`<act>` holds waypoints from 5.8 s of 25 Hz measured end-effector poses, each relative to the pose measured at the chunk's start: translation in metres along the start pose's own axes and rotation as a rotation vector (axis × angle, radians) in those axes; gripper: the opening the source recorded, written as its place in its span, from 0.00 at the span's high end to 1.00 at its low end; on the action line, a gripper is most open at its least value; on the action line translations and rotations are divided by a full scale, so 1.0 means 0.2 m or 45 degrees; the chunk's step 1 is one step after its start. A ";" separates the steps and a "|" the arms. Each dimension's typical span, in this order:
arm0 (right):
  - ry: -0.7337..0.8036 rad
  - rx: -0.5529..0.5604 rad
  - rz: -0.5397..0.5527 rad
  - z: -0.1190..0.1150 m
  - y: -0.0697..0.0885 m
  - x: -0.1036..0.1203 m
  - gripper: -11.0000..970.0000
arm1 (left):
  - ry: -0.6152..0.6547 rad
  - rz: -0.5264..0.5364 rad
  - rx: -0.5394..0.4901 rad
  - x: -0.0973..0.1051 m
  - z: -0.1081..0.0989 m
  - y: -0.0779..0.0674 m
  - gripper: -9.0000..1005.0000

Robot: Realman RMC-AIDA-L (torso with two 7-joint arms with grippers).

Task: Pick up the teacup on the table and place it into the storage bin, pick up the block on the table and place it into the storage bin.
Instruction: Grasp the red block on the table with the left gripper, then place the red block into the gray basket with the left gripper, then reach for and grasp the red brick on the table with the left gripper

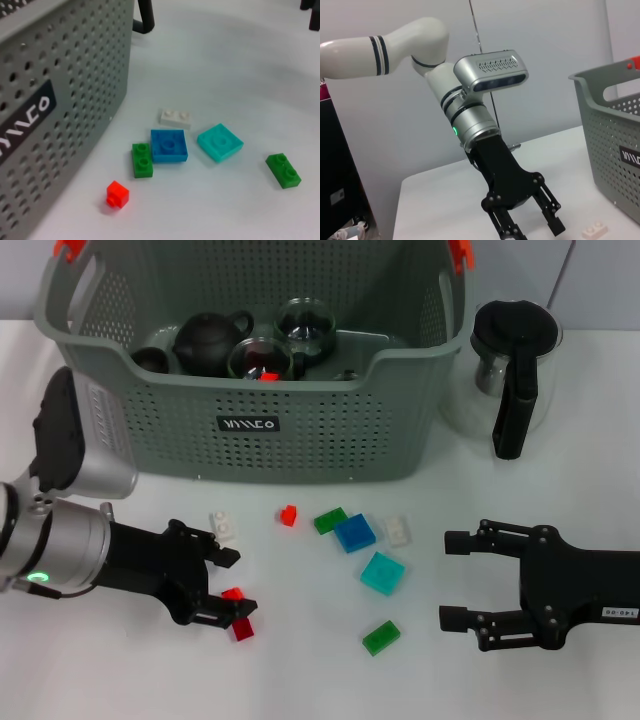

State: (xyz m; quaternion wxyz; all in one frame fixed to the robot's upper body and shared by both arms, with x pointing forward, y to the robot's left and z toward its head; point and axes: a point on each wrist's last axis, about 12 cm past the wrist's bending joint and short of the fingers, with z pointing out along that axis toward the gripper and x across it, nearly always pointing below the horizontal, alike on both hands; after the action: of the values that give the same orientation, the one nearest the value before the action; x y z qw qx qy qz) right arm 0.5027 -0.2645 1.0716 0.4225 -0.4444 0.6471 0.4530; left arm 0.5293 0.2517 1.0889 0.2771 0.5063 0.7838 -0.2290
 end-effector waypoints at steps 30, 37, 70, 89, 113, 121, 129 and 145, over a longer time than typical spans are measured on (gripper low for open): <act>0.003 0.002 0.001 0.00 0.01 0.01 0.06 | 0.041 -0.073 -0.028 0.03 0.04 0.02 0.68; 0.001 0.001 0.003 -0.01 0.01 0.01 0.06 | 0.023 -0.102 -0.032 0.03 0.01 0.04 0.80; -0.012 -0.022 -0.006 0.02 0.01 0.00 0.06 | -0.260 -0.162 -0.467 -0.83 -0.13 0.49 0.70; -0.014 -0.024 -0.011 0.02 0.01 -0.01 0.06 | -0.242 -0.326 -0.518 -0.85 -0.21 0.41 0.58; -0.006 -0.018 -0.003 0.02 0.01 0.00 0.06 | -0.003 0.035 -0.004 0.00 -0.14 -0.02 0.32; -0.004 -0.011 0.002 0.01 0.01 0.00 0.06 | 0.006 0.013 -0.044 0.03 -0.07 -0.02 0.32; -0.004 -0.012 -0.001 0.01 0.01 0.01 0.06 | 0.071 0.108 -0.083 0.03 0.03 -0.06 0.32; -0.005 -0.011 0.009 0.01 0.02 0.01 0.06 | 0.077 0.113 -0.163 0.02 0.05 -0.03 0.32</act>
State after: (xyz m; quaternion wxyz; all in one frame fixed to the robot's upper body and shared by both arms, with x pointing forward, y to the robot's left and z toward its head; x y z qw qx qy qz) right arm 0.4992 -0.2628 1.0696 0.4202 -0.4431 0.6458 0.4583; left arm 0.5248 0.2462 1.0794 0.2951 0.5286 0.7816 -0.1505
